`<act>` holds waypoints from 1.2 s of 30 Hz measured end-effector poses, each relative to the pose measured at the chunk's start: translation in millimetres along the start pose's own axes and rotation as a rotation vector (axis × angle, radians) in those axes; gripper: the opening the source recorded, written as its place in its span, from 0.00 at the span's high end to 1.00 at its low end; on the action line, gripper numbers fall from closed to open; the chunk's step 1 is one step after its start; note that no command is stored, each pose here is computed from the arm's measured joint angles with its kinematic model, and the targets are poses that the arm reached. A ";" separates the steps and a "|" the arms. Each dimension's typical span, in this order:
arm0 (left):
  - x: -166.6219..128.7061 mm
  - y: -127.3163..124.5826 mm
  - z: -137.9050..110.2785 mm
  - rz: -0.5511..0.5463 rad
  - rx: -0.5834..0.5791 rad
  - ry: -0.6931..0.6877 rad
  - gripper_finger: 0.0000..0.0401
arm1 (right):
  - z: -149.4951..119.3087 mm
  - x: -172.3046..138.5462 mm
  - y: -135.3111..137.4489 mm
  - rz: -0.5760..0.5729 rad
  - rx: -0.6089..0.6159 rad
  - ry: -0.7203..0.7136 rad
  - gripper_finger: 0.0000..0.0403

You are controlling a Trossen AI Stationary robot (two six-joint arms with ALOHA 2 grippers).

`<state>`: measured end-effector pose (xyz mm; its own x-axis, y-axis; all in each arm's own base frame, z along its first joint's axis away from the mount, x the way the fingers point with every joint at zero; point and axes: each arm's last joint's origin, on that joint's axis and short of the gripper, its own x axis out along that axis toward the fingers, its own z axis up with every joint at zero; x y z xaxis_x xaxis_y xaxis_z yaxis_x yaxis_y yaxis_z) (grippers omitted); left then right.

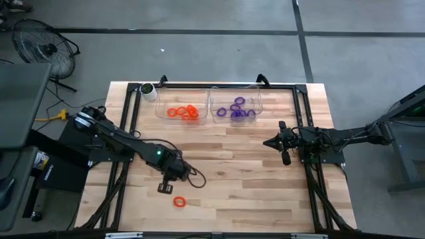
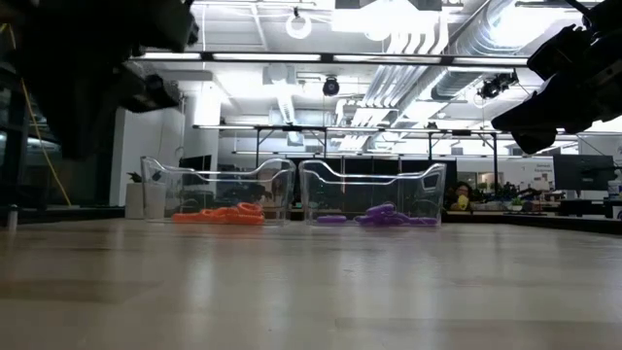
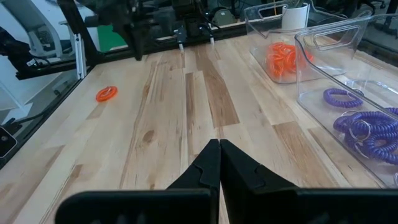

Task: Sort spring keychains
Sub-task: Put the orange spring keychain into the left bin

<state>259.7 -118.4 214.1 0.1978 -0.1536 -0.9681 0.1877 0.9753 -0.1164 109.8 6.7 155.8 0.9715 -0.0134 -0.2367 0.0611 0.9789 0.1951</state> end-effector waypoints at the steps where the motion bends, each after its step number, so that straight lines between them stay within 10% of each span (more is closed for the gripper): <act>1: 3.4 -0.4 0.3 -0.008 0.020 0.014 1.00 | 0.0 0.0 0.0 0.000 0.000 0.000 1.00; 25: 33.9 -59.8 9.9 -0.107 0.216 -0.131 0.99 | 0.0 0.0 0.0 0.000 0.000 0.000 1.00; 36: 57.2 -62.7 19.8 -0.075 0.191 -0.047 0.61 | 0.0 0.0 0.0 0.000 0.000 0.000 1.00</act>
<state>278.2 -191.4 170.4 0.2200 -0.2366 -0.9464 0.3818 0.9136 -0.1396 109.8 6.7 155.9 0.9716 -0.0134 -0.2363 0.0611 0.9788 0.1954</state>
